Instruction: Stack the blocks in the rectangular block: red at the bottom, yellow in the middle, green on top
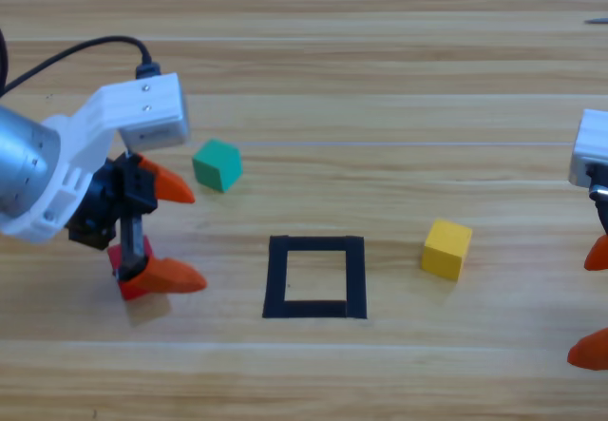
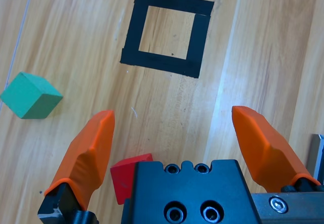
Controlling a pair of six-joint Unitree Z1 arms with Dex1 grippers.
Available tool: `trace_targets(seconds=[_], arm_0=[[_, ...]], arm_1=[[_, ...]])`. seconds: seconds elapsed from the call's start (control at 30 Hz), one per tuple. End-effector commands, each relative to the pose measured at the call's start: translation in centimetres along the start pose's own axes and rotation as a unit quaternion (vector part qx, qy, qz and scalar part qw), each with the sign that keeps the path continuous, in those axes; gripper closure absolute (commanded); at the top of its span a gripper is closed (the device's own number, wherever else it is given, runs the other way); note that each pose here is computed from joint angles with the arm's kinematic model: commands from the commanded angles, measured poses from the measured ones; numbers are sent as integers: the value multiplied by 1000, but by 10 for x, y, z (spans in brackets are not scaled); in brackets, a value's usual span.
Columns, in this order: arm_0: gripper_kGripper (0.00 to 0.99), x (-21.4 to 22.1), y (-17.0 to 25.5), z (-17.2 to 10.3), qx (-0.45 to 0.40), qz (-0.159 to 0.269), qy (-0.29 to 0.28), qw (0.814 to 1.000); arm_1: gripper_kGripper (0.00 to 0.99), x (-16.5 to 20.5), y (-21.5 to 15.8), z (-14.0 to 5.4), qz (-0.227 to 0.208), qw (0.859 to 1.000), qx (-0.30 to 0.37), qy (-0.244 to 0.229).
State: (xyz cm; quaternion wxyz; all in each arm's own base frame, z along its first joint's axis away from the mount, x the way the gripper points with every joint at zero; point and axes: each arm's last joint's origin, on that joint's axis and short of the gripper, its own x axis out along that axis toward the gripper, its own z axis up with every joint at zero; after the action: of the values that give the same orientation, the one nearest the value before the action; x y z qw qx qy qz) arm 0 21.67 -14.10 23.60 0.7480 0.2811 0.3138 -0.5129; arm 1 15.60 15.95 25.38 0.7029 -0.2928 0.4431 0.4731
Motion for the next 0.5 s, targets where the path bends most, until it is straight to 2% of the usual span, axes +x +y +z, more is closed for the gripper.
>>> trace_targets(seconds=[0.03,0.3,0.5], arm_0=[[0,-10,4,2,-11,15,0,1000],[0,-20,7,10,-12,22,-1,1000],[0,-14,7,6,-16,15,9,1000]], arm_1=[[4,13,1,2,19,1000,-6,18],[4,10,0,5,18,1000,-3,20],[4,-2,-10,14,-74,995,49,37]])
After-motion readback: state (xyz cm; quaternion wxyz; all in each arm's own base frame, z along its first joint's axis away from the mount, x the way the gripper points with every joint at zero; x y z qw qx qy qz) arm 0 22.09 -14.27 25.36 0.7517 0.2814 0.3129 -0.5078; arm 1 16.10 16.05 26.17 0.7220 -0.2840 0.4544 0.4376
